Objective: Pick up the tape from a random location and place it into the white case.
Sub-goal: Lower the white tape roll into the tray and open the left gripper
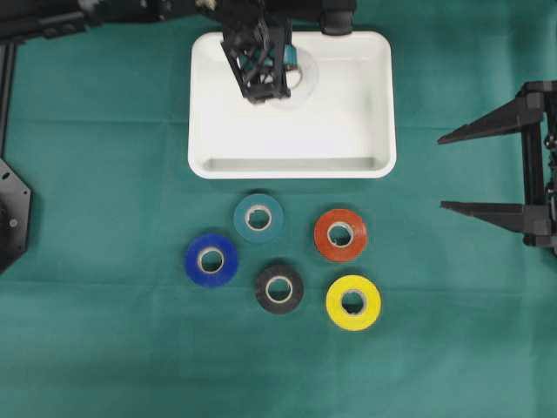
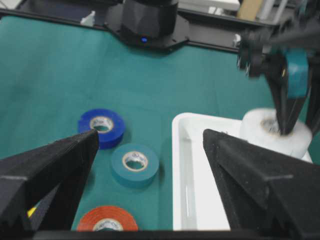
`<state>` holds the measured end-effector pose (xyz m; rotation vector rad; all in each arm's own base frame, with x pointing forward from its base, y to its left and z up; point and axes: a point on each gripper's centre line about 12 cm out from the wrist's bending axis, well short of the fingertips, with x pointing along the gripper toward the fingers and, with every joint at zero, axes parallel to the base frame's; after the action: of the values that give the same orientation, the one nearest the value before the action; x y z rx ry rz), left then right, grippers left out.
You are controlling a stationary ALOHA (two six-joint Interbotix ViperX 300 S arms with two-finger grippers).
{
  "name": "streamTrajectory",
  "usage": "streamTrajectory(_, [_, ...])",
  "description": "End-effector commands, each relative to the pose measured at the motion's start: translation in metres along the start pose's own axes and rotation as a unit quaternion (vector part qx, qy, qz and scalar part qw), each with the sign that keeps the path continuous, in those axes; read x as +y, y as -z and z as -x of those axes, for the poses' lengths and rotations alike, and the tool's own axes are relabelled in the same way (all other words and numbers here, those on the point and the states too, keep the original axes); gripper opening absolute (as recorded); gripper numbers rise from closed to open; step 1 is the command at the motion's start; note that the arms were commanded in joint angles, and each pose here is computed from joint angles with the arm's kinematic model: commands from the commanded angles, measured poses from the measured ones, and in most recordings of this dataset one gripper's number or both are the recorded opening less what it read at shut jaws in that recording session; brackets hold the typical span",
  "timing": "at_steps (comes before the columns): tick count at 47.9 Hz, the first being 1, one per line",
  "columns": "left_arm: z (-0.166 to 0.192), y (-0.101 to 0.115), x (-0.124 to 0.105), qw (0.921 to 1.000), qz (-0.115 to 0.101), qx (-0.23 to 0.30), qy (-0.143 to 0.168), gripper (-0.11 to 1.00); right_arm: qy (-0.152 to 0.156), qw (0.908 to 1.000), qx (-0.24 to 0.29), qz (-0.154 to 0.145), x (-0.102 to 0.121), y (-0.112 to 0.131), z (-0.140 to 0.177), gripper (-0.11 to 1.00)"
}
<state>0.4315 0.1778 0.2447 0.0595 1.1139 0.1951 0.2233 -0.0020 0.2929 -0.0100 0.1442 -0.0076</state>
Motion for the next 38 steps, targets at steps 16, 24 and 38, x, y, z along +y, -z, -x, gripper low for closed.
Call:
streamTrajectory(16, [-0.050,0.027,0.020,0.9996,0.025,-0.003,-0.014,0.23,0.000,1.0000,-0.009,0.002,0.000,-0.008,-0.003,0.91])
streamTrajectory(24, [-0.072,0.034,0.023,0.9994,0.030,0.002,-0.015,0.23,0.000,1.0000,-0.008,0.002,0.000,-0.007,-0.004,0.91])
streamTrajectory(38, [-0.094,0.039,0.024,0.9993,0.032,0.011,-0.012,0.23,0.000,1.0000,-0.008,0.002,0.000,-0.007,-0.006,0.91])
